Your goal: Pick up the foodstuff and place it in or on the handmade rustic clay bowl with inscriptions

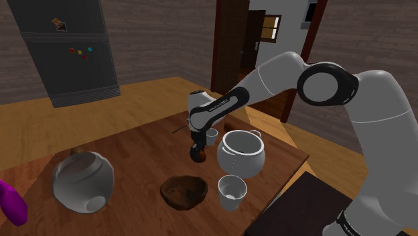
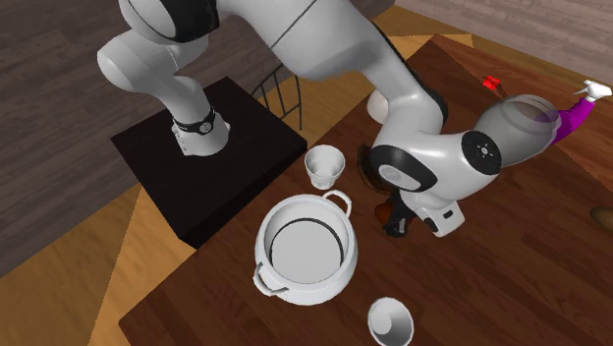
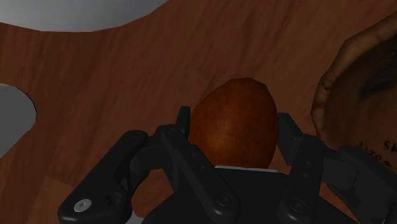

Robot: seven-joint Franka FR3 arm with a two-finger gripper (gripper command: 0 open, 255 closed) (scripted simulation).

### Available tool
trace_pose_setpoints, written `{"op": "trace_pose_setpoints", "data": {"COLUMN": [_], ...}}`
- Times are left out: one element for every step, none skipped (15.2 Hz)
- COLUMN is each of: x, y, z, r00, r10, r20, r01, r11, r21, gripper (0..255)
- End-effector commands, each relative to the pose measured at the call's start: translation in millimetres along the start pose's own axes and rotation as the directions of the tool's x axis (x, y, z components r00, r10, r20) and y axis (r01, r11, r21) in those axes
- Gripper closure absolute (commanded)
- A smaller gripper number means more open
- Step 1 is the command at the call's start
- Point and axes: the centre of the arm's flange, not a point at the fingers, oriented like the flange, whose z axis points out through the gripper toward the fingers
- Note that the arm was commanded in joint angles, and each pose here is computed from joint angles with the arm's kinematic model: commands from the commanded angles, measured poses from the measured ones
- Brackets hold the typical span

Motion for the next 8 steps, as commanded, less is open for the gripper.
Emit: {"op": "trace_pose_setpoints", "data": {"x": [-2,-2,-3,-3,-4,-5,-5,-6], "y": [-1,-1,-2,-2,-3,-3,-4,-4], "z": [-10,-16,-21,-26,-31,-36,-42,-47], "r00": [1.000,1.000,1.000,1.000,1.000,1.000,1.000,1.000], "r10": [0.000,0.000,0.000,0.000,0.000,0.000,0.000,0.000], "r20": [0.000,0.000,0.000,0.000,0.000,0.000,0.000,0.000], "r01": [0.000,0.000,0.000,0.000,0.000,0.000,0.000,0.000], "r11": [1.000,1.000,1.000,1.000,1.000,1.000,1.000,1.000], "r21": [0.000,0.000,0.000,0.000,0.000,0.000,0.000,0.000], "gripper": [255,255,255,255,255,255,255,255]}}
